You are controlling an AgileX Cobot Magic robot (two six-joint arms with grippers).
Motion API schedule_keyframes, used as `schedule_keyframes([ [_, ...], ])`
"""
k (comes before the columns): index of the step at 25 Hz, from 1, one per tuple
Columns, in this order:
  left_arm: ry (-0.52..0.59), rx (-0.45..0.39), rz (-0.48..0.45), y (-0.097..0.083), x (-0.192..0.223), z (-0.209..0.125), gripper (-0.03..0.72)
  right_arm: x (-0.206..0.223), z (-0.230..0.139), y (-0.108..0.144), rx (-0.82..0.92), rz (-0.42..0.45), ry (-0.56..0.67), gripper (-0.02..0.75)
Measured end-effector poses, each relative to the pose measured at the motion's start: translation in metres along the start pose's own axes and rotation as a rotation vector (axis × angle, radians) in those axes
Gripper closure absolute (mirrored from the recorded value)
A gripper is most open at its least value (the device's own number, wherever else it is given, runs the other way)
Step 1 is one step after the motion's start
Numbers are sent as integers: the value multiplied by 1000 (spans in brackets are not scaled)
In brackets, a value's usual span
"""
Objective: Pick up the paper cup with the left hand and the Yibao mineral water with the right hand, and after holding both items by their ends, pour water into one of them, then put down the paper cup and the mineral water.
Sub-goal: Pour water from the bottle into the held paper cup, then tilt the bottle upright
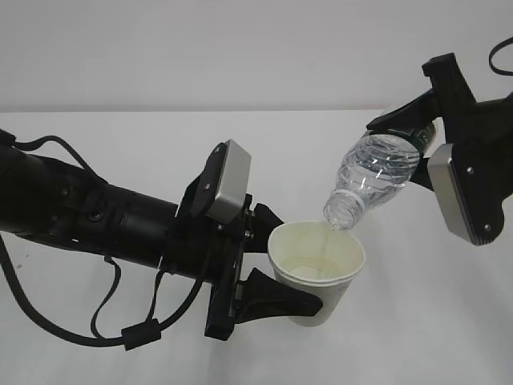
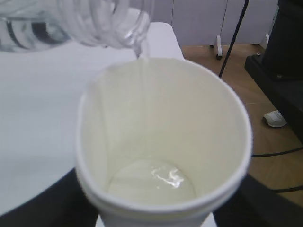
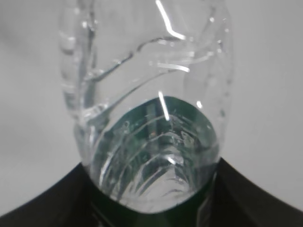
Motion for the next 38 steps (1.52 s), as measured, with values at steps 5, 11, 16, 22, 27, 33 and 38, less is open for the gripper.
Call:
schedule_keyframes([
  [5, 1, 1, -1, 0, 0, 0, 221, 0, 0, 0, 0, 0, 0, 302],
  [11, 1, 1, -1, 0, 0, 0, 221, 0, 0, 0, 0, 0, 0, 302],
  [16, 1, 1, -1, 0, 0, 0, 221, 0, 0, 0, 0, 0, 0, 302],
  [22, 1, 1, -1, 0, 0, 0, 221, 0, 0, 1, -6, 3, -1, 302],
  [27, 2, 2, -3, 0, 0, 0, 221, 0, 0, 1, -8, 4, -1, 302],
  [33, 2, 3, -4, -1, 0, 0, 221, 0, 0, 1, -11, 6, -1, 302],
  [38, 3, 4, -5, -1, 0, -1, 221, 0, 0, 1, -11, 6, -1, 302],
])
Point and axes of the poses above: a point on each arm's last joint axis where the gripper is mounted, x pointing out along that axis toward the gripper, y along the wrist's bending axis when the last joint is at zero, z = x × y, the point moved 7 cm from there along x, pointing out along that axis toward the gripper, and after that the axes turned 5 degrees about x, right-handed, at the moved point
